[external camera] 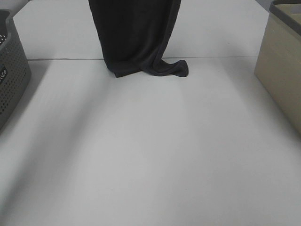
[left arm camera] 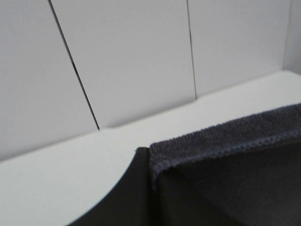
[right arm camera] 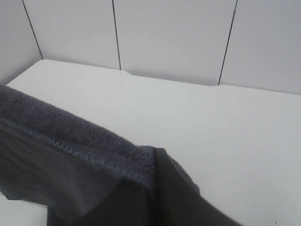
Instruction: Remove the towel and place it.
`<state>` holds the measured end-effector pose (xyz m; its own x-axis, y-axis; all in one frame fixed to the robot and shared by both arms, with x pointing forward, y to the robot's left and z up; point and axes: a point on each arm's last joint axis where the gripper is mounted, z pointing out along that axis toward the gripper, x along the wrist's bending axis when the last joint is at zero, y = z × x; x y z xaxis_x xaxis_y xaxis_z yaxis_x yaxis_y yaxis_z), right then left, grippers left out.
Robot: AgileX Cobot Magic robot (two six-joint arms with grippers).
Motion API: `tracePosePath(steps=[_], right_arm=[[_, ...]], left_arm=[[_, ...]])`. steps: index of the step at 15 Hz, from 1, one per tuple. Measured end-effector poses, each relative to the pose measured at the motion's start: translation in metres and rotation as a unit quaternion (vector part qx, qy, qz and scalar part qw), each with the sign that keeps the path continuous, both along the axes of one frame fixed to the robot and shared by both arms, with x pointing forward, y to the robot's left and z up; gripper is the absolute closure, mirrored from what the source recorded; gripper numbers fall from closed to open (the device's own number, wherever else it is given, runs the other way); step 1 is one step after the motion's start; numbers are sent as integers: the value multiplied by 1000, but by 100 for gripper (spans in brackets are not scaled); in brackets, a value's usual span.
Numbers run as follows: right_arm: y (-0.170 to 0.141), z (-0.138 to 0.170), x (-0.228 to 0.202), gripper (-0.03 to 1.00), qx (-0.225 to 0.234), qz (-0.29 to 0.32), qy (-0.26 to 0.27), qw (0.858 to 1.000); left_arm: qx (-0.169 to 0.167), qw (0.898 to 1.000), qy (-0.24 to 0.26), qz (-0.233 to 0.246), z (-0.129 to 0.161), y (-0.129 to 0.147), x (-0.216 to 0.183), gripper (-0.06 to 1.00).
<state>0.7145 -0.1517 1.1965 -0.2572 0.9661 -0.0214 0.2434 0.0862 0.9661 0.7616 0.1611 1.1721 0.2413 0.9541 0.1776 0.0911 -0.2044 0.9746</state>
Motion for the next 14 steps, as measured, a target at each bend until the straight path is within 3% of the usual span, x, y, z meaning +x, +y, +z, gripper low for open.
tracePosePath(steps=[1,3,7,10,14], right_arm=[[-5,4,-11,95,-2,7,43,999],[-7,9,-24,95,-6,16,91,996],[-13,22,-55,95,-28,36,164,985],[-13,20,-68,95,-48,56,220,973],[-12,29,-79,95,-40,81,220,971]], left_arm=[[24,995,90,-31,-8,0,-10,94],[38,986,154,-46,0,2,-27,94],[43,972,218,-69,32,7,-67,94],[51,965,244,-78,34,8,-77,94],[49,959,268,-79,44,13,-100,94]])
